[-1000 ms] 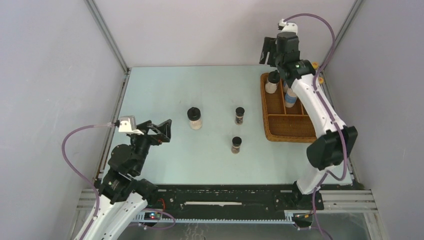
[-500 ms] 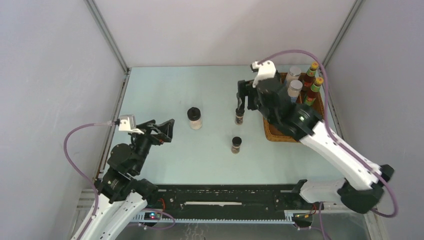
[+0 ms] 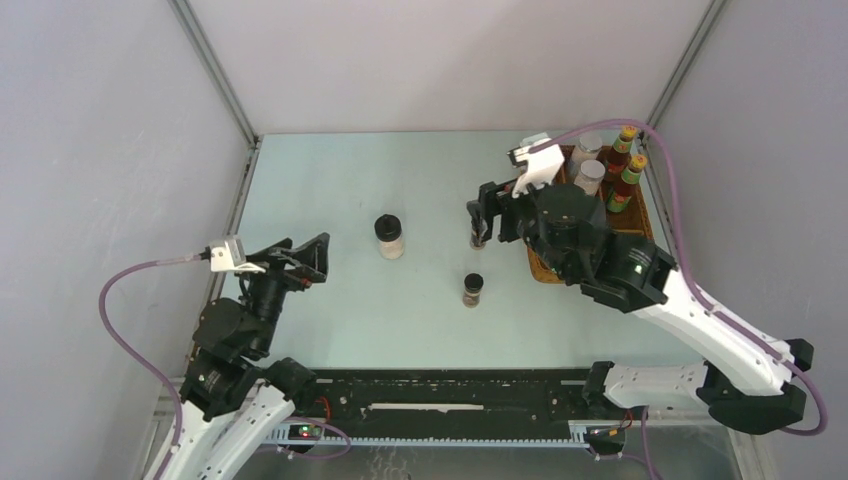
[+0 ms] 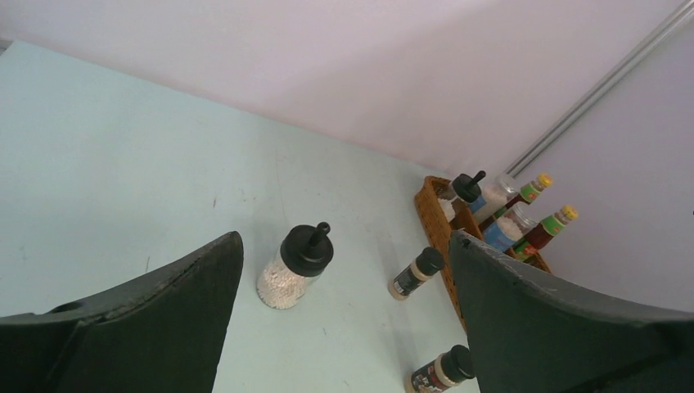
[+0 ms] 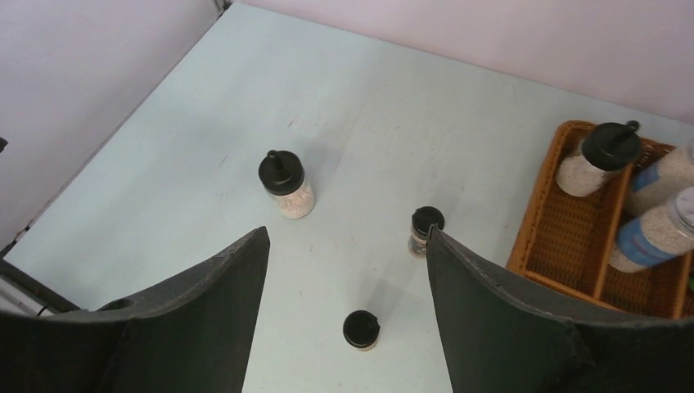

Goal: Organize the condiment bottles
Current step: Pick up the bottle from the center of the board.

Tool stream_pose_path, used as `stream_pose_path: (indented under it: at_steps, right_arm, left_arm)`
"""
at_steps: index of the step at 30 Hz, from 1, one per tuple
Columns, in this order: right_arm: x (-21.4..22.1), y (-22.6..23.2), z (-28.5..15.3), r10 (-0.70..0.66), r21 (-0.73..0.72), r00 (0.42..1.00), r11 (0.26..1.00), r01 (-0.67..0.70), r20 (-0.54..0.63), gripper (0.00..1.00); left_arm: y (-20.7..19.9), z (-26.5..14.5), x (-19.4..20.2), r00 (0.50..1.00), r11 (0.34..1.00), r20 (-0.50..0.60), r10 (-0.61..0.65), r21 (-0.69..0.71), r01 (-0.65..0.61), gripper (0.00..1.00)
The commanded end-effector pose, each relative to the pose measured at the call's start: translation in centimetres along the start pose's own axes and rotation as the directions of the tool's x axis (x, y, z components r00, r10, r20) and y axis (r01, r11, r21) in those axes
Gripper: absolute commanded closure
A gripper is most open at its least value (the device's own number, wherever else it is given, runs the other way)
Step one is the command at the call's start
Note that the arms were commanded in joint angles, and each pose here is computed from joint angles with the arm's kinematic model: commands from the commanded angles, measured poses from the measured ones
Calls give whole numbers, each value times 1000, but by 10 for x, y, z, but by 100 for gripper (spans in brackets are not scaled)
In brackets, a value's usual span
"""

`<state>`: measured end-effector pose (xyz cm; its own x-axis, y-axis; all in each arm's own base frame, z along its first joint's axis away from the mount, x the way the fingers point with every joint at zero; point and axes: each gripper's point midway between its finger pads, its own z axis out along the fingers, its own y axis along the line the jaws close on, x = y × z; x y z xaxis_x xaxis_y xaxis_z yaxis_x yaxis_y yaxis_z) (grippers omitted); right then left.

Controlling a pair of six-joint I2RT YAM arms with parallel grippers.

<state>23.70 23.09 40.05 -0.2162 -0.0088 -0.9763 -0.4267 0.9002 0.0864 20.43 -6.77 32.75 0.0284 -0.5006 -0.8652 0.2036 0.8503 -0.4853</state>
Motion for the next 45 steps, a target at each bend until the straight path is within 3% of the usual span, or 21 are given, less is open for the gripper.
stream_pose_path:
  at_steps: [1,16,29,45]
  right_arm:
    - [13,26,18,-33,-83,999,996,29,-40,21]
    - [93,105,90,-126,-256,945,966,48,-301,19]
    - [100,122,130,-145,-261,922,964,50,-358,19]
    - [123,120,132,-168,-255,901,965,67,-399,17]
  left_arm:
    - [6,-6,-12,1000,999,7,14,-49,-13,0]
    - [20,-8,-13,986,979,-93,137,-140,-150,0]
    - [32,-4,-10,957,945,-143,254,-175,-277,0]
    - [31,-1,2,959,953,-151,238,-153,-261,0]
